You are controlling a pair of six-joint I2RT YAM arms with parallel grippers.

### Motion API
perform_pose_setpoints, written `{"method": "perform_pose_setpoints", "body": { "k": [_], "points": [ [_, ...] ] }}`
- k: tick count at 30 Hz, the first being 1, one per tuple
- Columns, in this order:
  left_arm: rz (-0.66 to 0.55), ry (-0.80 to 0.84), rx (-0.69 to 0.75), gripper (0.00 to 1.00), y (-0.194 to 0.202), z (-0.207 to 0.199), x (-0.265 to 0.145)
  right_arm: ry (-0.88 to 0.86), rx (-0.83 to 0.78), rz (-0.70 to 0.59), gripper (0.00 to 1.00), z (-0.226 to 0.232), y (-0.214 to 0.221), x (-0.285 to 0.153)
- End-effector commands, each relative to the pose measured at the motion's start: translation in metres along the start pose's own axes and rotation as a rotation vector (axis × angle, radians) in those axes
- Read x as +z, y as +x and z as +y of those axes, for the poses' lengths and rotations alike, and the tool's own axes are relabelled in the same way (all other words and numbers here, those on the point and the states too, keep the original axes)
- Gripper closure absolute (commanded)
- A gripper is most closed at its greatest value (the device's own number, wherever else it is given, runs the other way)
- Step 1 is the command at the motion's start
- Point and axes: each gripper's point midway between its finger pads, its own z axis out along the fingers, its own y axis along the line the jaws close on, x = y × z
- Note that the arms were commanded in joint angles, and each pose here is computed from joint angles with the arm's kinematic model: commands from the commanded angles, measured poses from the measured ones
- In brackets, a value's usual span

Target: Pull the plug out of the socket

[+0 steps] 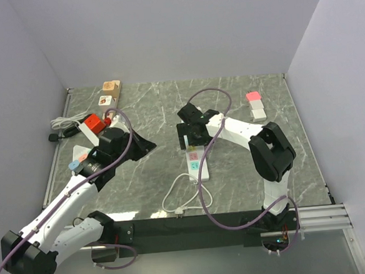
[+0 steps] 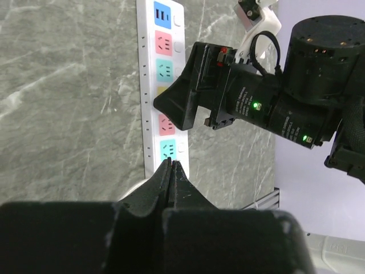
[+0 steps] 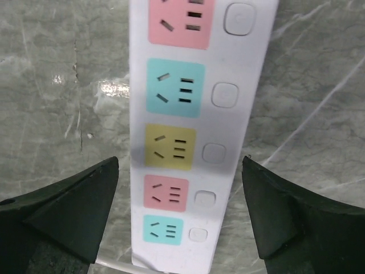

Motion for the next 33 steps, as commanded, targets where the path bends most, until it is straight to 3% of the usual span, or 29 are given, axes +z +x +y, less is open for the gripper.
{"method": "perform_pose_setpoints", "body": {
  "k": [1,11,20,21,24,25,29,31,33],
  "points": [
    [-0.038,0.0,0.003,0.99,-0.007,0.002,-0.006,0.051,-0.037,-0.032,0.05,0.004,-0.008,-0.002],
    [-0.035,-0.005,-0.001,0.99,-0.006,0.008,-0.008,0.131,-0.005,0.004,0.03,-0.01,0.008,0.009],
    [-0.037,-0.019,-0.003,0.99,-0.006,0.015,-0.009,0.063,0.043,0.052,0.05,0.007,0.017,0.034],
    [-0.038,-0.018,-0.003,0.99,-0.006,0.014,-0.01,0.067,0.057,0.046,0.08,0.007,0.013,0.034],
    [-0.043,-0.028,0.0,0.99,-0.008,0.016,-0.01,0.044,0.166,0.039,0.31,0.005,-0.009,0.035],
    [-0.043,-0.028,0.0,0.99,-0.008,0.016,-0.01,0.028,0.204,0.032,0.48,0.006,-0.021,0.036],
    [-0.047,-0.036,-0.003,0.99,-0.009,0.018,-0.009,0.002,0.424,0.013,0.89,-0.015,-0.07,0.039],
    [-0.053,-0.043,-0.007,0.99,-0.011,0.02,-0.009,-0.001,0.515,0.034,1.0,-0.025,-0.084,0.048],
    [-0.053,-0.049,-0.009,0.99,-0.012,0.021,-0.008,-0.061,0.676,0.017,1.0,-0.036,-0.12,0.045]
  ]
}}
